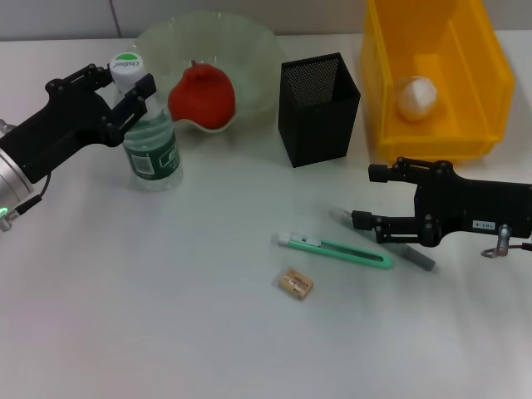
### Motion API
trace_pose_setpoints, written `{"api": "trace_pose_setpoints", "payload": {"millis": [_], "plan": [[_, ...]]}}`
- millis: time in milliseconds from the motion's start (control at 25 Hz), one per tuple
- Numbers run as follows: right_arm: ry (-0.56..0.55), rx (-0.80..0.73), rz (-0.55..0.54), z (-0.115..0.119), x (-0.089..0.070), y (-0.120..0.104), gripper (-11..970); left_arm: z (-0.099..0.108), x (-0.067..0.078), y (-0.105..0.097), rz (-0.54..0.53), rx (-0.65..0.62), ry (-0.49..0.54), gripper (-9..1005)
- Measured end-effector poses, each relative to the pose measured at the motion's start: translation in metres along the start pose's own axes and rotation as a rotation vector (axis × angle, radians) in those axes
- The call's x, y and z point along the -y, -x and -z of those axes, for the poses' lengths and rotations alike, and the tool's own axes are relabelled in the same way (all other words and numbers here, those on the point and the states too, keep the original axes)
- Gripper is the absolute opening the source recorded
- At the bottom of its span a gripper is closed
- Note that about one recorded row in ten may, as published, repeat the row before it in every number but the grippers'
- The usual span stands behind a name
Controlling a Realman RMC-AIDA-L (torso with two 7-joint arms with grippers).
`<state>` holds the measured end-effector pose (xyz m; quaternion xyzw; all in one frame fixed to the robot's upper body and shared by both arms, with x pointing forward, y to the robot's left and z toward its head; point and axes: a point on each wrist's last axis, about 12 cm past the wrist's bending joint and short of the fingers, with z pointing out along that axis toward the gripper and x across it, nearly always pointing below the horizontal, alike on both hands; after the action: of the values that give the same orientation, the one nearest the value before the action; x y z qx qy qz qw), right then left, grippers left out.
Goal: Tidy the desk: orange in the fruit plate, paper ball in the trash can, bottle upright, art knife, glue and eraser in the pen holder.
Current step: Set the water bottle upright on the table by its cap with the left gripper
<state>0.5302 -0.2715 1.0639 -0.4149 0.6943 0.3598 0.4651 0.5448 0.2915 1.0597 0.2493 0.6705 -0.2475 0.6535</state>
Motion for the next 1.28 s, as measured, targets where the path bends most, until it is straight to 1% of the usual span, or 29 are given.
{"api": "trace_pose_setpoints", "payload": {"millis": [1280], "plan": [[0.001,0.001,0.000,0.0000,-0.0002,0.0001,812,-0.0007,0.0020,0.0002,-0.012,0.004,-0.014,588]]}}
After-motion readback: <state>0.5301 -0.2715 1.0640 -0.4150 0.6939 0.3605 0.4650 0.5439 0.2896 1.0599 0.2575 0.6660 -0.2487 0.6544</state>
